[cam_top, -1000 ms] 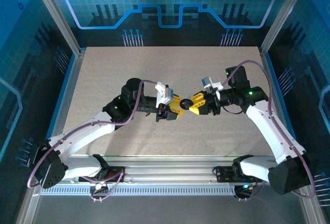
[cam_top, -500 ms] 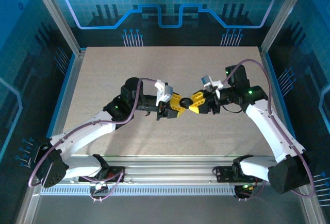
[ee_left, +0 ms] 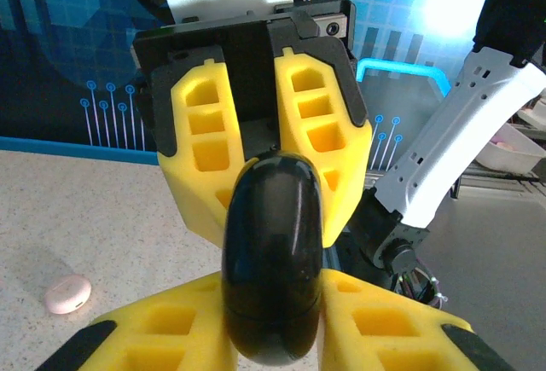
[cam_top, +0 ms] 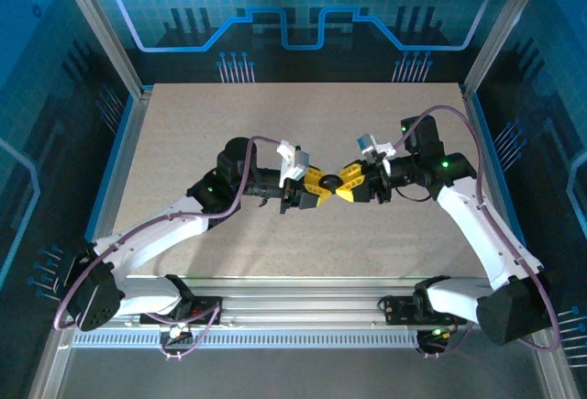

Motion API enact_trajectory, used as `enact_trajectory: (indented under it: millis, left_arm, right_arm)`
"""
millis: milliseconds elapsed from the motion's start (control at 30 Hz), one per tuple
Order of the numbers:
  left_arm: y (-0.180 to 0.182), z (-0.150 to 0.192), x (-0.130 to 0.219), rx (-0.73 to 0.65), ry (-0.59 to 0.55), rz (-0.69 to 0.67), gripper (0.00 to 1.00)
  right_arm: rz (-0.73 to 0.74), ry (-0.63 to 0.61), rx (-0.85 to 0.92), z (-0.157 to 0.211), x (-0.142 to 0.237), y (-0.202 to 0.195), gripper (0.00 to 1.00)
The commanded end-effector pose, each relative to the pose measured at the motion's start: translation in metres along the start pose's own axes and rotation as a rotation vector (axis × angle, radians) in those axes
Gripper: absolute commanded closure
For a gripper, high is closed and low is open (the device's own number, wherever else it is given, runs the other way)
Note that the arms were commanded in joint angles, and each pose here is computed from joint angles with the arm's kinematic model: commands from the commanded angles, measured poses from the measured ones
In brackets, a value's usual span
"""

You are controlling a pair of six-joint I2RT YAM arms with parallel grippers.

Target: Insert the wireless bluetooth earbuds into the charging case

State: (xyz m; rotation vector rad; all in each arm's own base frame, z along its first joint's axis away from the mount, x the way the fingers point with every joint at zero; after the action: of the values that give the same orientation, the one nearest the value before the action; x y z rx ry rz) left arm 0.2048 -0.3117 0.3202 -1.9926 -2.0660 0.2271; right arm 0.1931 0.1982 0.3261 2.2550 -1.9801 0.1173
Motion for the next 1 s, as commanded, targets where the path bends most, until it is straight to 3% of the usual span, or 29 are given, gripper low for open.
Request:
enact_trajectory:
  millis: [0, 200, 333, 433, 667, 967]
  left_arm:
    - [-0.022, -0.014, -0.002, -0.061, -0.028, 0.107, 0.77]
    - [-0.020, -0.012, 0.001, -0.074, -0.011, 0.069, 0.84]
    - [-0.006, 0.007, 0.008, -0.111, 0.069, -0.047, 0.85]
    - [0.000, 0.022, 0.015, -0.144, 0.140, -0.105, 0.85]
    - [0.002, 0.033, 0.019, -0.153, 0.183, -0.127, 0.85]
    - [0.008, 0.030, 0.018, -0.126, 0.153, -0.149, 0.85]
  right_arm:
    - [0.045, 0.034, 0.021, 0.001, 0.000, -0.008, 0.80]
    - [0.076, 0.059, 0.017, 0.002, 0.001, -0.009, 0.78]
    - [0.183, 0.125, -0.008, 0.005, 0.007, -0.014, 0.56]
    - [0.269, 0.176, -0.039, 0.005, 0.014, -0.017, 0.48]
    - [0.338, 0.224, -0.002, -0.004, 0.011, -0.013, 0.42]
    - [0.269, 0.254, 0.022, -0.009, -0.007, 0.000, 0.40]
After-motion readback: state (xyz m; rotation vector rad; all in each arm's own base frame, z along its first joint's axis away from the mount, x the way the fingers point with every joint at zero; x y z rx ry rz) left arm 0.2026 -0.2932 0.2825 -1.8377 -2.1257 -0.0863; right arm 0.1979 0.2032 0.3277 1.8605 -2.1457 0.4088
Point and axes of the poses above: each hand's point on the last joint's axis, 136 mm out from that joint toward the fingers, its own x axis back along the fingers, its own y axis along the line the jaws close on, z = x × y, the point moved 3 cm from there along x, back along the fingers, and after that the axes turned 10 degrees about x, right-handed, at the moved point
